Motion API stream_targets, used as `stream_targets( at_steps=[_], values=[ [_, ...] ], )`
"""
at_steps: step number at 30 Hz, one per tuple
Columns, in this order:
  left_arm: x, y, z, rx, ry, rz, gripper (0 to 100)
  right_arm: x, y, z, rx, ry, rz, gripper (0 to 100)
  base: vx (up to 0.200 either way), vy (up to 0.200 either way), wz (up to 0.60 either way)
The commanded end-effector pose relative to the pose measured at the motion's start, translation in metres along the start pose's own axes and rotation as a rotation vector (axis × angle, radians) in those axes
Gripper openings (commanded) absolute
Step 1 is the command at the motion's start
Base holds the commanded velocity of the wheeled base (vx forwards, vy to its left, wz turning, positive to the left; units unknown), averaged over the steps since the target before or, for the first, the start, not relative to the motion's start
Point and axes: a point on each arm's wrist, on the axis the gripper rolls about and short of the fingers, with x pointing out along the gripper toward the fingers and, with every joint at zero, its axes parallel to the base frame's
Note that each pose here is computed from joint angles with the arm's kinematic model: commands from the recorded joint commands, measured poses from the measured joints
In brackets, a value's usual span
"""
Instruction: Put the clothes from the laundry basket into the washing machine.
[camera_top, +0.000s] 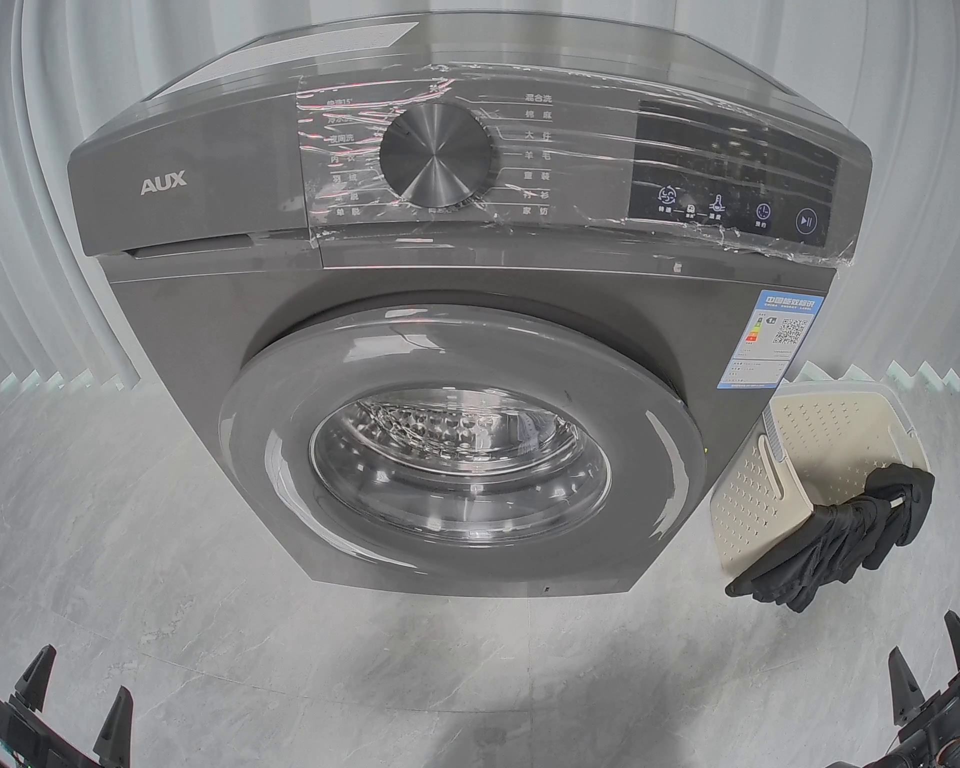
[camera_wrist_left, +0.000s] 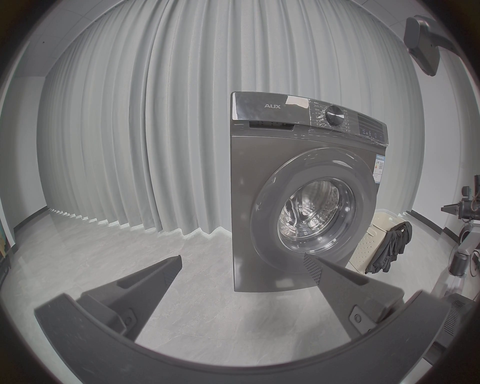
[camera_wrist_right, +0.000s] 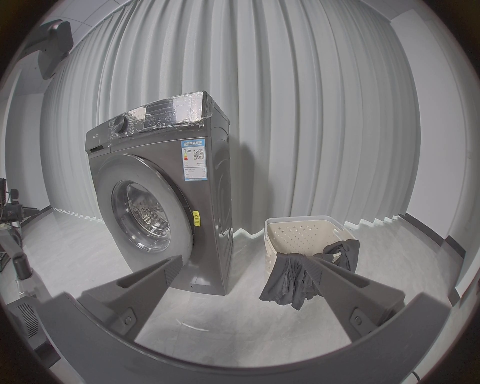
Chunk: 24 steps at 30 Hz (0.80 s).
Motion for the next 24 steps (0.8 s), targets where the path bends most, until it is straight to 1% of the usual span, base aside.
stream_targets(
  at_steps=[1, 4, 5, 6, 7, 8, 9, 10, 11, 12, 13, 14, 15, 16, 18, 20, 21, 22, 24],
  values=[
    [0.0, 0.0, -0.005, -0.001, -0.002, 0.0, 100, 0.001, 0.0, -0.005, 0.008, 0.009, -0.005, 100, 0.0, 0.0, 0.0],
    [0.0, 0.0, -0.005, -0.004, -0.002, 0.0, 100, 0.001, 0.0, -0.005, 0.009, 0.008, -0.008, 100, 0.0, 0.0, 0.0],
    [0.0, 0.0, -0.005, -0.004, -0.002, 0.0, 100, 0.0, 0.0, 0.001, 0.004, -0.029, 0.0, 100, 0.0, 0.0, 0.0],
    [0.0, 0.0, -0.005, -0.004, -0.002, 0.0, 100, -0.003, 0.0, 0.008, 0.007, -0.071, 0.001, 100, 0.0, 0.2, 0.0],
    [0.0, 0.0, -0.005, -0.009, -0.002, -0.002, 100, -0.009, 0.0, 0.028, 0.024, -0.144, 0.003, 100, 0.0, 0.2, 0.0],
    [0.0, 0.0, -0.005, -0.009, -0.002, -0.002, 100, -0.01, 0.0, 0.031, 0.025, -0.152, 0.003, 100, 0.0, 0.2, 0.0],
    [0.0, 0.0, -0.005, -0.006, -0.002, -0.002, 100, -0.017, 0.0, 0.051, 0.034, -0.212, 0.009, 100, 0.0, 0.2, 0.0],
    [0.0, 0.0, -0.005, -0.001, -0.002, -0.002, 100, -0.019, 0.0, 0.059, 0.034, -0.218, 0.012, 100, 0.0, 0.2, 0.0],
    [0.0, 0.0, -0.005, -0.002, -0.002, -0.002, 100, -0.017, 0.0, 0.066, 0.032, -0.196, 0.018, 100, 0.0, 0.2, 0.0],
    [0.0, 0.0, -0.005, -0.002, -0.002, -0.002, 100, -0.017, 0.0, 0.066, 0.032, -0.196, 0.018, 100, 0.0, 0.0, 0.0],
    [0.0, 0.0, -0.005, 0.001, -0.002, -0.002, 100, -0.01, 0.001, 0.071, 0.03, -0.131, 0.052, 100, 0.0, 0.0, 0.0],
    [0.0, 0.0, -0.005, 0.001, -0.002, -0.002, 100, -0.006, 0.001, 0.072, 0.028, -0.097, 0.085, 100, 0.0, 0.0, 0.0],
    [0.0, 0.0, -0.005, 0.001, -0.002, -0.002, 100, -0.006, 0.001, 0.072, 0.028, -0.097, 0.085, 100, 0.0, 0.0, 0.0],
    [0.0, 0.0, -0.005, -0.001, -0.002, -0.002, 100, 0.004, 0.003, 0.074, 0.03, -0.03, 0.155, 100, 0.0, 0.0, 0.0],
    [0.0, 0.0, -0.005, -0.001, -0.002, -0.002, 100, 0.016, 0.004, 0.076, 0.03, 0.038, 0.223, 100, 0.0, 0.0, 0.0],
    [0.0, 0.0, -0.005, 0.001, -0.002, -0.002, 100, 0.026, 0.006, 0.077, 0.017, 0.097, 0.311, 100, 0.0, 0.0, 0.0],
    [0.0, 0.0, -0.005, 0.001, -0.002, -0.002, 100, 0.026, 0.006, 0.077, 0.017, 0.097, 0.311, 100, 0.0, 0.0, 0.0],
    [0.0, 0.0, -0.005, 0.001, -0.002, -0.002, 100, 0.036, 0.009, 0.077, -0.023, 0.148, 0.431, 100, 0.0, 0.0, 0.0],
    [0.0, 0.0, -0.005, 0.001, -0.002, -0.002, 100, 0.048, 0.01, 0.077, -0.036, 0.204, 0.504, 100, 0.0, 0.0, 0.0]
  ],
)
